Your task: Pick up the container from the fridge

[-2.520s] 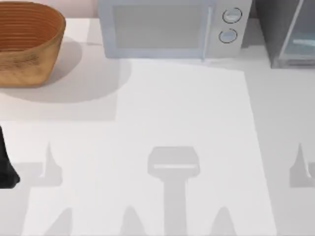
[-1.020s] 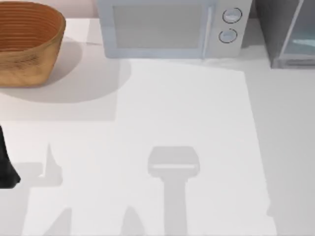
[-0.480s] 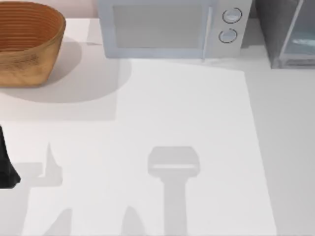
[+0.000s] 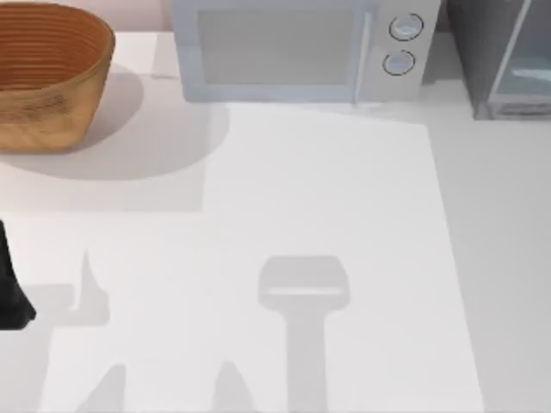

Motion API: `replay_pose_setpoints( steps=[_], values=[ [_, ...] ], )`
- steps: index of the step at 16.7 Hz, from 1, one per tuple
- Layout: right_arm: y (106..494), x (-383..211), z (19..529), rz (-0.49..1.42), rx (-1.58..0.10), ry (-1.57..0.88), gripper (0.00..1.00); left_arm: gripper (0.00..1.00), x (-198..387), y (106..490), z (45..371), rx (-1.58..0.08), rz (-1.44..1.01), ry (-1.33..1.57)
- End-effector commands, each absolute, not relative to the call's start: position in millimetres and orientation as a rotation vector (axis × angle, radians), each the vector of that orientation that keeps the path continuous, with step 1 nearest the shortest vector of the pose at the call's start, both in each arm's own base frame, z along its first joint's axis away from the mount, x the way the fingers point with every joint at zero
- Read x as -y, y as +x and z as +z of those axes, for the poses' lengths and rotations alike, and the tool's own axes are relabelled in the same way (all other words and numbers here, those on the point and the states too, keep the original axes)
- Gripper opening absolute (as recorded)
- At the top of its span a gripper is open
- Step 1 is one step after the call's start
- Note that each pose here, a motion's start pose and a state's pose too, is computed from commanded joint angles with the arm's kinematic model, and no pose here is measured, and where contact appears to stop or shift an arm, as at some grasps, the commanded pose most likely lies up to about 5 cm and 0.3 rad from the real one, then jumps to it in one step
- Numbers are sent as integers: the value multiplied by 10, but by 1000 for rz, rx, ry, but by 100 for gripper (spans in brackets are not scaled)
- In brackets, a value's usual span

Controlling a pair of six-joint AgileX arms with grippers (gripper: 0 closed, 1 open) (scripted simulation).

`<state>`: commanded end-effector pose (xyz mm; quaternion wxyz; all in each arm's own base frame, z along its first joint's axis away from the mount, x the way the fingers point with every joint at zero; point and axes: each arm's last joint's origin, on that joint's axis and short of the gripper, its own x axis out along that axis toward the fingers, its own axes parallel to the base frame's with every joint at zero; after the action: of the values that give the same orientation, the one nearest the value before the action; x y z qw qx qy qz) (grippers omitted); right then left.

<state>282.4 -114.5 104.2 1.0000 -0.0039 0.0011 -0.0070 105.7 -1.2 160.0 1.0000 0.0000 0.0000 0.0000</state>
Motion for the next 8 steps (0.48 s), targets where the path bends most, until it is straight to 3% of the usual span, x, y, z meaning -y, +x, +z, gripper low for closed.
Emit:
replay_pose_setpoints(
  steps=[5, 8],
  values=[
    [3770, 1062, 1055, -13, 18, -9, 100, 100, 12, 1057, 1600, 0, 0, 0],
    [4085, 924, 1042, -11, 5, -3, 100, 100, 12, 1057, 1600, 0, 0, 0]
  ],
)
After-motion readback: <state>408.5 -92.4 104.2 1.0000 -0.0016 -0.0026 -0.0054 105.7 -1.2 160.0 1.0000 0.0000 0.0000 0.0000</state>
